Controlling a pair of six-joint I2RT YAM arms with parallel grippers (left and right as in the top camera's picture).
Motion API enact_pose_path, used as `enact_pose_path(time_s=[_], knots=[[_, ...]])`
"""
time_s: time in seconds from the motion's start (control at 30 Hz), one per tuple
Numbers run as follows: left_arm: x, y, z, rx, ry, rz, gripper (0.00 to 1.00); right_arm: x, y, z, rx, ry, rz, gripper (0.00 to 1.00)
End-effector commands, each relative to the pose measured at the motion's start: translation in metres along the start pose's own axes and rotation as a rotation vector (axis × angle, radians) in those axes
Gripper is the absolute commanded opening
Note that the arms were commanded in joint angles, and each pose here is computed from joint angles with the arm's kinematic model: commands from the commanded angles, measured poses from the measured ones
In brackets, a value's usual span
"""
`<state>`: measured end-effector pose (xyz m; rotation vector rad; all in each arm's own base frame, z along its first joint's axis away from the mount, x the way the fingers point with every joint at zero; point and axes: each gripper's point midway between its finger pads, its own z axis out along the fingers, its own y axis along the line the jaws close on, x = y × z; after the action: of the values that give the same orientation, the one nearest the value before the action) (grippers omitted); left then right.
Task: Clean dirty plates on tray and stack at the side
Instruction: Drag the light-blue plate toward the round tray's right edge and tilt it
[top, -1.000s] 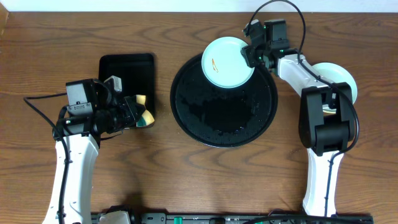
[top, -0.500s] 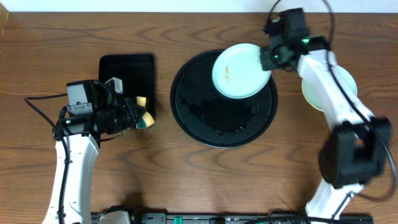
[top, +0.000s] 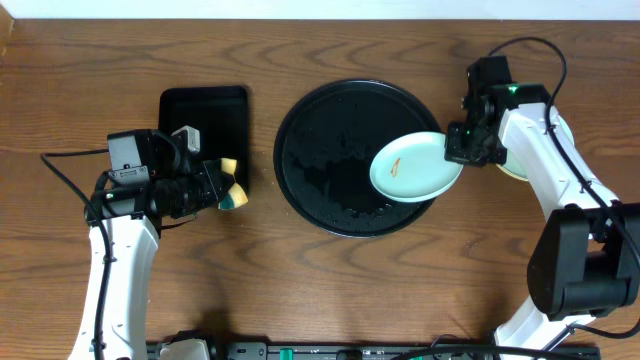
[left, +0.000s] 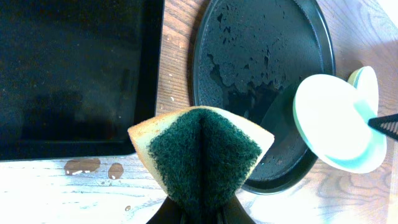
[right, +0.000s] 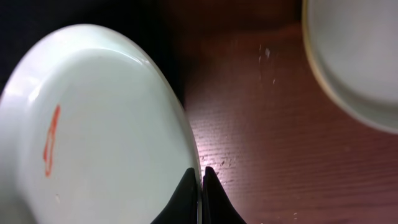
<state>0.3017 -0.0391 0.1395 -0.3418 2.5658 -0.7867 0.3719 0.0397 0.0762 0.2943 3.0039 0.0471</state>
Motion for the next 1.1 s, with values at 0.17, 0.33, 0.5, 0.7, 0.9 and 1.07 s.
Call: enact_pose_path(time_s=[0.17, 0.33, 0.5, 0.7, 0.9, 1.07], knots=[[-0.001, 0.002, -0.001, -0.006, -0.003, 0.022, 0.08, 0.021, -0.001, 0.011, -0.019, 0.085, -0.042, 0.21], [-0.001, 0.002, 0.000, -0.006, -0.003, 0.022, 0.08, 0.020, 0.003, 0.011, -0.082, 0.085, -0.206, 0.53], [-0.001, 0.002, 0.000, -0.006, -0.003, 0.022, 0.08, 0.015, -0.002, 0.010, -0.139, 0.079, -0.190, 0.40], [-0.001, 0.002, 0.000, -0.006, -0.002, 0.025, 0.08, 0.015, -0.008, 0.011, -0.153, 0.084, -0.194, 0.53], [-0.001, 0.002, 0.000, -0.006, -0.002, 0.025, 0.08, 0.016, 0.002, 0.015, -0.213, 0.076, -0.193, 0.99], [-0.001, 0.002, 0.000, -0.006, -0.002, 0.025, 0.08, 0.019, -0.001, 0.016, -0.198, 0.088, -0.191, 0.53]])
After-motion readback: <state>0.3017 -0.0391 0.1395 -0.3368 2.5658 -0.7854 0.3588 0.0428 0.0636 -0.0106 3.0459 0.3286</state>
